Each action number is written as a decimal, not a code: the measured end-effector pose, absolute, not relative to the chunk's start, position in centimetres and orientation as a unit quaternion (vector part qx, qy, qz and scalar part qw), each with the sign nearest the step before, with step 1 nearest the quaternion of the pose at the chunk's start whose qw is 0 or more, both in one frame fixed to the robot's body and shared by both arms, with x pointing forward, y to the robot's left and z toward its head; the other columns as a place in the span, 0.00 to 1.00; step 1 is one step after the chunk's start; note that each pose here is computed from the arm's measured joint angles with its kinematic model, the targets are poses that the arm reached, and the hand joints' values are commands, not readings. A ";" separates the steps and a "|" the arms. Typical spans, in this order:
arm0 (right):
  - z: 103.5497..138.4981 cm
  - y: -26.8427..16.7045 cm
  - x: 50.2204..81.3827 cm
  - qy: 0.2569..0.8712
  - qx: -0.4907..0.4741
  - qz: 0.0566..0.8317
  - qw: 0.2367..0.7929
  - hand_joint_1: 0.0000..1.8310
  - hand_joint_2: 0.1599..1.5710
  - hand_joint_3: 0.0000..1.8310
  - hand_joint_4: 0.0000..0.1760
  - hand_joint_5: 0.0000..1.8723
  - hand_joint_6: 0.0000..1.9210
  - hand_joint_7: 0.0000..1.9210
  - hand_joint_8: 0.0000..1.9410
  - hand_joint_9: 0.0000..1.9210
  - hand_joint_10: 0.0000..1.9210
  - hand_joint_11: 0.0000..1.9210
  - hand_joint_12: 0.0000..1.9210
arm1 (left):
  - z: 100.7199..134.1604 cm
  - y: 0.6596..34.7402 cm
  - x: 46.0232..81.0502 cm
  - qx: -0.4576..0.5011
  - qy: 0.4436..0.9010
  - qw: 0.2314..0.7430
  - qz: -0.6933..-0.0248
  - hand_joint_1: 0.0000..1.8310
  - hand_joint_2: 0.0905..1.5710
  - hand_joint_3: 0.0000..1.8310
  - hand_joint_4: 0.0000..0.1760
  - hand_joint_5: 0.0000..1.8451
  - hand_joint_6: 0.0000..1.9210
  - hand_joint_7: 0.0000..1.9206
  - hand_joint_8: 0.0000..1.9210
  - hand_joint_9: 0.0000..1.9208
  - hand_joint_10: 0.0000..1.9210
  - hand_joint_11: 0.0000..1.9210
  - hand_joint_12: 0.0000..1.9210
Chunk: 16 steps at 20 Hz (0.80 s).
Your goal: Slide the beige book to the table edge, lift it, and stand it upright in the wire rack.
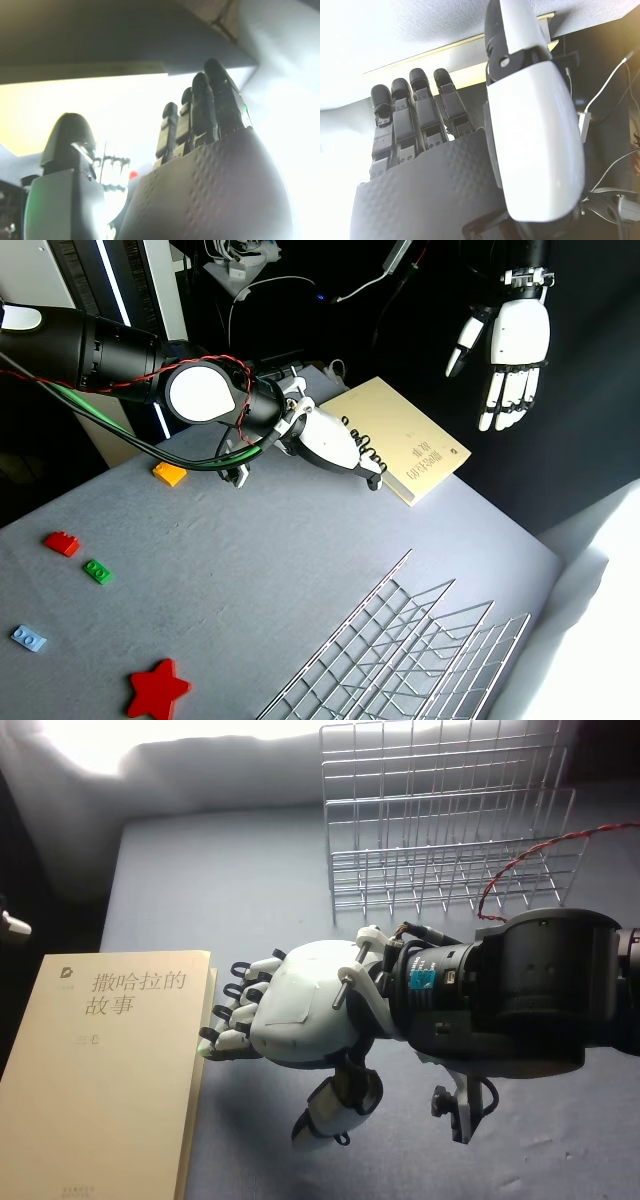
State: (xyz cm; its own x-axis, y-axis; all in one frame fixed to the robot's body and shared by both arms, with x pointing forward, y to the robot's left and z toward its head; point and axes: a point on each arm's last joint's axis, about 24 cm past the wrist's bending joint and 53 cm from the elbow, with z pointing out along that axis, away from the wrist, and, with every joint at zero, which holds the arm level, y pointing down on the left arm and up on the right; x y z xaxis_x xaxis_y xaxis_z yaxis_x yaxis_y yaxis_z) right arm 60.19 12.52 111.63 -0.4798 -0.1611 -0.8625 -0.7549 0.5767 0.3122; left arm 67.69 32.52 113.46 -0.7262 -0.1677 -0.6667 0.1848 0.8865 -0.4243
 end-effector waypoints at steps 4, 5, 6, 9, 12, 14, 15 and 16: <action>111.7 12.5 60.2 0.782 -0.292 0.356 0.419 0.34 0.62 0.00 0.00 0.07 0.00 0.09 0.00 0.08 0.00 0.00 0.25 | 113.5 32.4 67.7 -0.002 0.898 0.368 -0.242 0.38 0.70 0.00 0.43 0.04 0.00 0.04 0.00 0.06 0.00 0.00 0.22; 111.8 12.6 60.2 0.782 -0.292 0.358 0.420 0.33 0.62 0.00 0.00 0.06 0.00 0.08 0.00 0.07 0.00 0.00 0.25 | 113.7 32.2 67.6 0.001 0.896 0.370 -0.244 0.37 0.70 0.00 0.44 0.04 0.00 0.05 0.00 0.07 0.00 0.00 0.22; 111.8 12.5 60.3 0.782 -0.292 0.357 0.420 0.34 0.62 0.00 0.00 0.07 0.00 0.09 0.00 0.08 0.00 0.00 0.22 | 113.8 31.9 67.4 0.000 0.896 0.368 -0.248 0.39 0.69 0.00 0.40 0.05 0.00 0.05 0.00 0.07 0.00 0.00 0.24; 111.8 12.5 60.4 0.782 -0.291 0.356 0.421 0.34 0.62 0.00 0.00 0.06 0.00 0.10 0.00 0.07 0.00 0.00 0.23 | 113.6 31.5 67.1 0.004 0.898 0.363 -0.251 0.39 0.69 0.00 0.43 0.05 0.00 0.03 0.00 0.06 0.00 0.00 0.23; 111.8 12.3 60.5 0.782 -0.289 0.356 0.422 0.34 0.61 0.00 0.00 0.07 0.00 0.10 0.00 0.09 0.01 0.00 0.27 | 113.9 32.2 67.4 -0.010 0.896 0.365 -0.252 0.39 0.69 0.00 0.43 0.05 0.00 0.04 0.00 0.06 0.00 0.00 0.25; 112.3 11.4 61.1 0.783 -0.283 0.352 0.427 0.34 0.62 0.00 0.00 0.07 0.00 0.10 0.00 0.09 0.01 0.00 0.28 | 114.0 33.3 68.1 -0.025 0.895 0.372 -0.244 0.38 0.69 0.00 0.43 0.05 0.00 0.04 0.00 0.06 0.00 0.00 0.24; 112.7 10.4 61.8 0.784 -0.276 0.348 0.434 0.34 0.62 0.00 0.00 0.07 0.00 0.10 0.00 0.08 0.00 0.00 0.26 | 113.9 33.7 68.3 -0.027 0.896 0.375 -0.235 0.38 0.69 0.00 0.45 0.04 0.00 0.04 0.00 0.06 0.00 0.00 0.24; 113.2 9.3 62.5 0.785 -0.269 0.343 0.441 0.34 0.62 0.00 0.00 0.06 0.00 0.09 0.00 0.07 0.00 0.00 0.21 | 113.8 33.8 68.2 -0.027 0.899 0.373 -0.230 0.39 0.69 0.00 0.43 0.05 0.00 0.04 0.00 0.07 0.00 0.00 0.24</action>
